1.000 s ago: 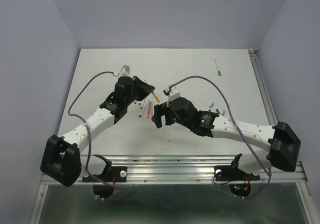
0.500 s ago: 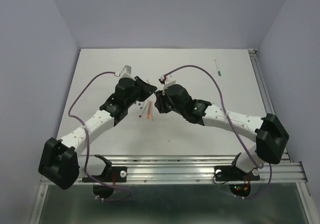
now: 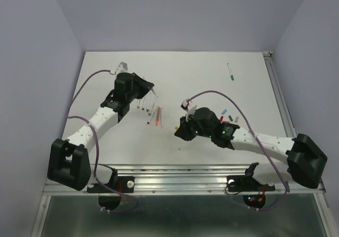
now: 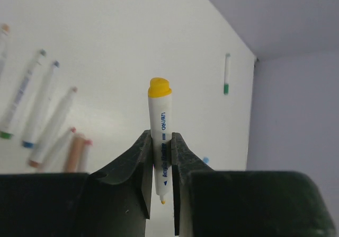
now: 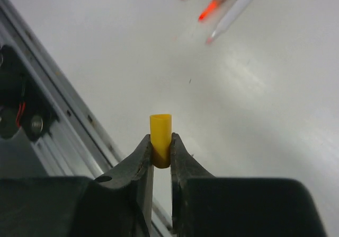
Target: Open the pen caps
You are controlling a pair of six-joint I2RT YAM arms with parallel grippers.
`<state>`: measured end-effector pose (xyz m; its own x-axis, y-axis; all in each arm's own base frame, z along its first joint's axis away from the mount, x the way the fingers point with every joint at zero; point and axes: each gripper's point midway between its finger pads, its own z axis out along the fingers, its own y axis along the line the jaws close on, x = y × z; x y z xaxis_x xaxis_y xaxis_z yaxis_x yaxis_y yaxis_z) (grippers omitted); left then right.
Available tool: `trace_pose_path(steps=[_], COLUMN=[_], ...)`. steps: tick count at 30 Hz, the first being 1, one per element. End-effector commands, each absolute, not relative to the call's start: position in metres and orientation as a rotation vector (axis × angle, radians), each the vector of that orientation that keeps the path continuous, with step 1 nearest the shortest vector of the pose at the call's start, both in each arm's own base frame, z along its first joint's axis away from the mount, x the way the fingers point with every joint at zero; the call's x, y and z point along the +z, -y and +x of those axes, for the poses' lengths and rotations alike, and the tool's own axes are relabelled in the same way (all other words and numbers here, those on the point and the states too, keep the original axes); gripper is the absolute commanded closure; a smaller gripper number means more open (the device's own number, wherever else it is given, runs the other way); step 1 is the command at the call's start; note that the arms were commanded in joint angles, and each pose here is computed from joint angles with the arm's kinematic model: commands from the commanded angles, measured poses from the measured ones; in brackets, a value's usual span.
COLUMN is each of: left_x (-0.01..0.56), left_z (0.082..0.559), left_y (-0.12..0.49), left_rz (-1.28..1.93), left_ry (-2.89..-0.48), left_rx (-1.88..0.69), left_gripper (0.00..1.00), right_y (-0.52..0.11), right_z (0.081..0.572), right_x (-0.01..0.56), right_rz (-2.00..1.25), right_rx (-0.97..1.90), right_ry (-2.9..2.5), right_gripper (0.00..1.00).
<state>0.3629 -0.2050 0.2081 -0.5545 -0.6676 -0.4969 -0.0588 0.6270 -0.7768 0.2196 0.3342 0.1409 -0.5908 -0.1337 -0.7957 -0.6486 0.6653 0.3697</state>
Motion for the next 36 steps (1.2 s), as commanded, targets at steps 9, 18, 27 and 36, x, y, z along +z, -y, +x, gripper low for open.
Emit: trace_pose_path(steps=[9,18,27,36], left_x=[0.235,0.166,0.116,0.084], left_z=[0.439,0.396,0.372,0.363], left_y=[0.121,0.201,0.245,0.251], left_rz=[-0.597,-0.326,-0.090,-0.034], left_ry=[-1.906,-2.157,-2.366,-2.471], left_rx=[-0.736,-0.775,-0.428,-0.263], left_gripper=[1.00,1.00,1.00,0.95], right_y=[-0.263,-0.201,-0.155,-0.137], right_z=[0.164,0.242,0.270,0.273], right_x=[0.100,0.095,0.083,0.056], right_rz=[-0.449,-0.064,0.104,0.154], right_rx=[0.847,0.290,0.001,-0.117], right_ry=[-2.220,-2.316,-2.341,-2.396], right_gripper=[0.99,0.99,0.88,0.80])
